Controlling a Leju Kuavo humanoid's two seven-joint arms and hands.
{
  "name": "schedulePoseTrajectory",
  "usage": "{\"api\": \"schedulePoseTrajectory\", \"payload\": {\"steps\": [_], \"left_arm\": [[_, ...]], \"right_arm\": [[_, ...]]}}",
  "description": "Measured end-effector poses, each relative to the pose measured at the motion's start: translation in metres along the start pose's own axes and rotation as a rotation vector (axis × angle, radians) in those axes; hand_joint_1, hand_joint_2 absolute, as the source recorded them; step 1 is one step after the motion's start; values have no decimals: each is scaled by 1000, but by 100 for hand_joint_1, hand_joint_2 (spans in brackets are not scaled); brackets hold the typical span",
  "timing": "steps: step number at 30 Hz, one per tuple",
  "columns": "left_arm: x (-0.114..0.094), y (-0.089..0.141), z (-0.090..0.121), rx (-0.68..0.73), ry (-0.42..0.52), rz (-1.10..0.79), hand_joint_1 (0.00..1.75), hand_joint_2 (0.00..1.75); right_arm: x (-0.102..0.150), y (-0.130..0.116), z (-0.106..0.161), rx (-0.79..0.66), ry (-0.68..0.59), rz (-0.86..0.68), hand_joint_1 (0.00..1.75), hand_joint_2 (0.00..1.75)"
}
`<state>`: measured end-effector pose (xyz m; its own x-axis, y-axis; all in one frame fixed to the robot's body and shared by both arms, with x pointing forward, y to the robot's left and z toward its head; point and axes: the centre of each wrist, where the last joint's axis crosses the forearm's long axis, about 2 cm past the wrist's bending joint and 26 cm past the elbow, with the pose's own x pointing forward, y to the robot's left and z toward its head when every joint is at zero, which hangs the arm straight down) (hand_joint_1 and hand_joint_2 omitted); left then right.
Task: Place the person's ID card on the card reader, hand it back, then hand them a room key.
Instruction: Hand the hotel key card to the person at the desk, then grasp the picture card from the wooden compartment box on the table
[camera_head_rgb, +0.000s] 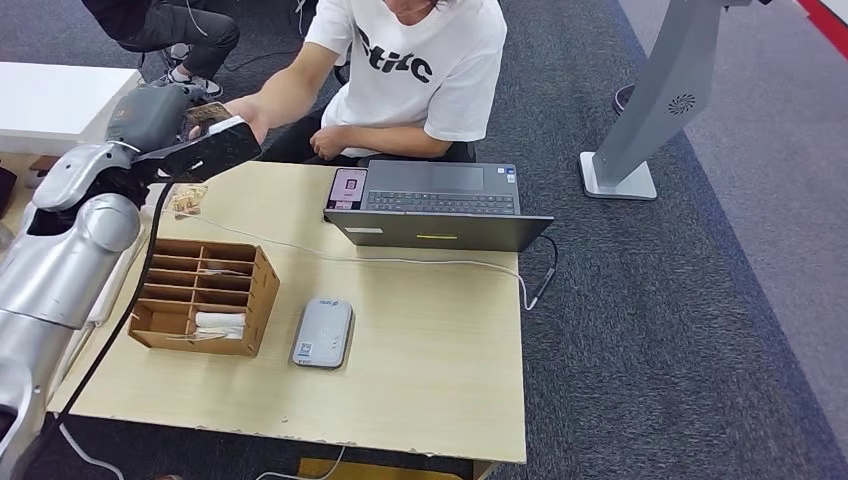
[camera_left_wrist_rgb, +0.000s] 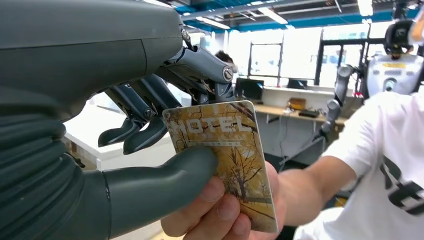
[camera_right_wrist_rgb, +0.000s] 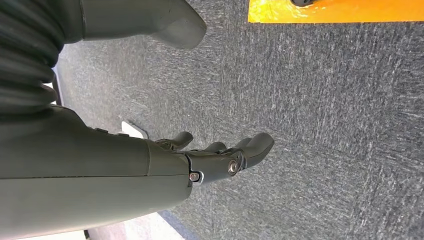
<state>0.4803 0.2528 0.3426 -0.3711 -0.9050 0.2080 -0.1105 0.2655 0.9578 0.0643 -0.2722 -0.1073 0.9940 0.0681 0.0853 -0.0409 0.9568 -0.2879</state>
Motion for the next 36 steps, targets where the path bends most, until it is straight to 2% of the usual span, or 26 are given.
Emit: {"api": "schedulePoseTrajectory", "payload": {"steps": [1,2,9,16,22,27,30,36], "left_arm": [[-1,0,0,14,1,2,2,175],[-1,0,0,30,-2,9,0,175],[9,-27,10,114,-44,8,0,175],[25,-48,23,83,-99,-24,0,175],[30,-53,28,71,-118,-28,0,175],[45,-65,44,-29,-204,30,0,175],[46,-65,49,-71,-239,66,0,175],[46,-59,54,-67,-259,63,0,175]], "right_arm": [[0,0,0,-2,1,-3,0,175],[0,0,0,-4,3,-7,0,175],[1,-1,0,-9,10,-14,0,175],[0,-1,0,-9,18,-29,0,175],[-1,-2,0,-8,19,-33,0,175],[-2,-2,-1,-7,23,-63,0,175],[-3,-2,-1,-7,29,-76,0,175],[-3,-3,-1,-7,33,-87,0,175]]}}
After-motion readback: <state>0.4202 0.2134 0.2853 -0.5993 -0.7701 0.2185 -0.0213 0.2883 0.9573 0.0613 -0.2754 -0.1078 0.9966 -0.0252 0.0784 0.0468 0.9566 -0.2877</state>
